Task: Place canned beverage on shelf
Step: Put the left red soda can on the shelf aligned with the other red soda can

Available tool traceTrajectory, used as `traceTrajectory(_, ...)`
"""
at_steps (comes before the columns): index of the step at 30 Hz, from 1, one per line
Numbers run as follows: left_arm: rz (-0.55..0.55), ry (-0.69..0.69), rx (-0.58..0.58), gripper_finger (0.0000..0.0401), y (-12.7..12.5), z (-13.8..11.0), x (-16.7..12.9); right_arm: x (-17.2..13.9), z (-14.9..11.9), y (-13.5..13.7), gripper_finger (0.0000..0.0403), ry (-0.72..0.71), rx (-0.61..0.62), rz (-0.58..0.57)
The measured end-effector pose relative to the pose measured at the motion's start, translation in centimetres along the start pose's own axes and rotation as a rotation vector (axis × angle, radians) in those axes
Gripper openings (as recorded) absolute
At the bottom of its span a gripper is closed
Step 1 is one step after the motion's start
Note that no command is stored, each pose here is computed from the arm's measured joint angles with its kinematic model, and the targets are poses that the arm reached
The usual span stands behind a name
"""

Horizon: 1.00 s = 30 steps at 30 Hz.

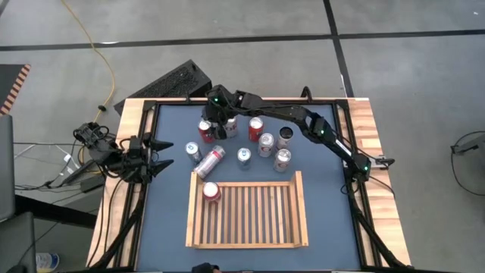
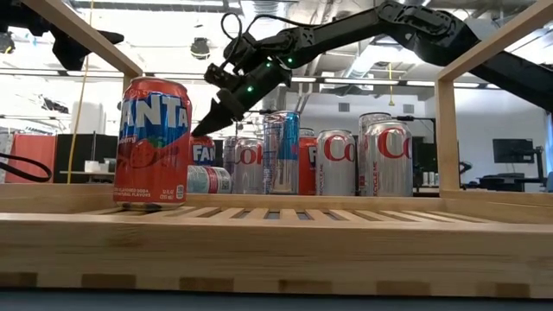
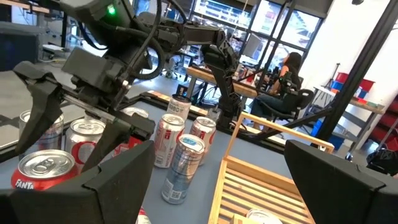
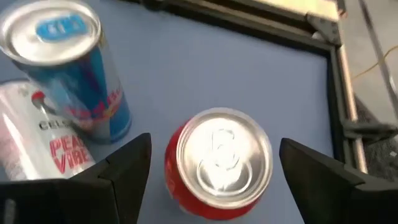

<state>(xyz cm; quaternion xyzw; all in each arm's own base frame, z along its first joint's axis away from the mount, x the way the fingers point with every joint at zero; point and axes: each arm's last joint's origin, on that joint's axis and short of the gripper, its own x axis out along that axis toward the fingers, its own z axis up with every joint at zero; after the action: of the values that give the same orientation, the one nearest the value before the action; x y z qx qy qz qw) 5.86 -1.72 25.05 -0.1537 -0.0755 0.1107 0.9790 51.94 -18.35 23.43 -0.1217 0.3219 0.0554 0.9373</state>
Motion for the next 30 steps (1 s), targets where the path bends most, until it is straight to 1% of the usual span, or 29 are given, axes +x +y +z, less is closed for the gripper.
traceTrajectory(7,0.001,0.000,0.000,0.0348,0.0,0.0,0.0,0.3,0.3,0.4,0.0326,-0.005,-0.020,-0.011)
traceTrajectory(12,0.002,0.000,0.000,0.0348,0.0,0.0,0.0,1.8,-0.6,0.5,0.0324,0.000,-0.018,-0.011)
traceTrajectory(15,0.002,0.000,0.001,0.0348,0.0,0.0,0.0,2.0,-0.6,0.7,0.0321,0.011,-0.023,-0.027)
traceTrajectory(23,0.002,0.000,0.004,0.0348,0.0,0.0,0.0,1.9,-0.7,0.4,0.0317,0.011,0.013,-0.032)
traceTrajectory(26,0.002,0.001,0.004,0.0348,0.0,0.0,0.0,1.6,-0.3,0.6,0.0317,0.005,0.015,-0.038)
traceTrajectory(30,0.003,0.003,0.008,0.0348,0.0,-0.1,0.0,0.9,0.7,1.4,0.0318,0.035,-0.007,-0.083)
